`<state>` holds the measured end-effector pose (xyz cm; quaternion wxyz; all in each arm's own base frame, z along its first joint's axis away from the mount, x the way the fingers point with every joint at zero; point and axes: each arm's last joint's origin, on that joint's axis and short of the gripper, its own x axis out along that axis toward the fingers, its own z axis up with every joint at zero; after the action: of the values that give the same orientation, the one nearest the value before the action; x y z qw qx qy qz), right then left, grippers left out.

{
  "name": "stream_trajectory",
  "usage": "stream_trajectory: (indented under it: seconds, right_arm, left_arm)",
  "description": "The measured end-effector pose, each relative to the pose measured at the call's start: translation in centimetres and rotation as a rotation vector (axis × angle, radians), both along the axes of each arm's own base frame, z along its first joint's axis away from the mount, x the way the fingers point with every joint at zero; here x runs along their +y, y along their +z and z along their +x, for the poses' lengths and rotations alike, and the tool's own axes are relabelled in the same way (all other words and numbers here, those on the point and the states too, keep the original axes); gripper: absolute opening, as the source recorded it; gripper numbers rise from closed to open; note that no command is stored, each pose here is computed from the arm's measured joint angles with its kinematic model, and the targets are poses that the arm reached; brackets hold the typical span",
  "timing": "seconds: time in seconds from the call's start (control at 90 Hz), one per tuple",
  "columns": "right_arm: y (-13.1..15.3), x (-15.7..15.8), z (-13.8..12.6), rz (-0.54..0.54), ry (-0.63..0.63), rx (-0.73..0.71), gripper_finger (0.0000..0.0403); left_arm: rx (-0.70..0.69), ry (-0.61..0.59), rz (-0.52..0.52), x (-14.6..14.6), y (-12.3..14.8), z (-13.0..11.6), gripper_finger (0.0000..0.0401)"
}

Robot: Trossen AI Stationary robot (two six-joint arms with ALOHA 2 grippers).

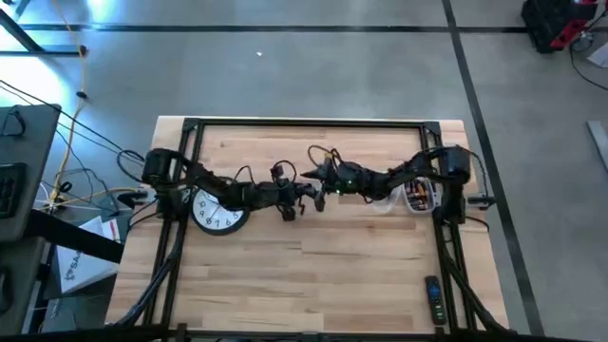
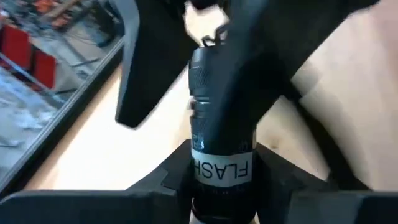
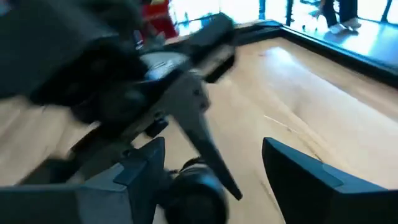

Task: Insert battery
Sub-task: Close the black flashlight lid

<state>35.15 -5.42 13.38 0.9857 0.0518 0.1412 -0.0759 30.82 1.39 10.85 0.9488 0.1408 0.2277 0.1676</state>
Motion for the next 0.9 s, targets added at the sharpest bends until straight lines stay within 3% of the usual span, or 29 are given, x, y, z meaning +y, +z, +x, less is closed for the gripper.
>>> stream_trajectory:
  seconds: [0.244,0.489,0.667,0.9]
  right_arm:
    - [4.1,2.6,-2.0,-0.139,0.150,0.146,0.0236]
    - [4.9,7.5,-2.9,-0.307,0.377,0.196,0.0236]
    - [5.7,11.1,-1.6,-0.495,0.401,0.341,0.0236]
    - [8.2,14.7,0.4,-0.750,0.563,0.479,0.0236]
  left_arm:
    - [-0.061,-0.124,-0.082,-1.2,0.8,-1.7,0.0097]
    - [-0.034,-0.351,-0.208,-2.8,0.1,-1.4,0.0097]
    - [-0.031,-0.393,-0.337,-2.9,0.1,-0.4,0.0097]
    - [0.041,-0.536,-0.468,-3.4,-0.2,0.6,0.0097]
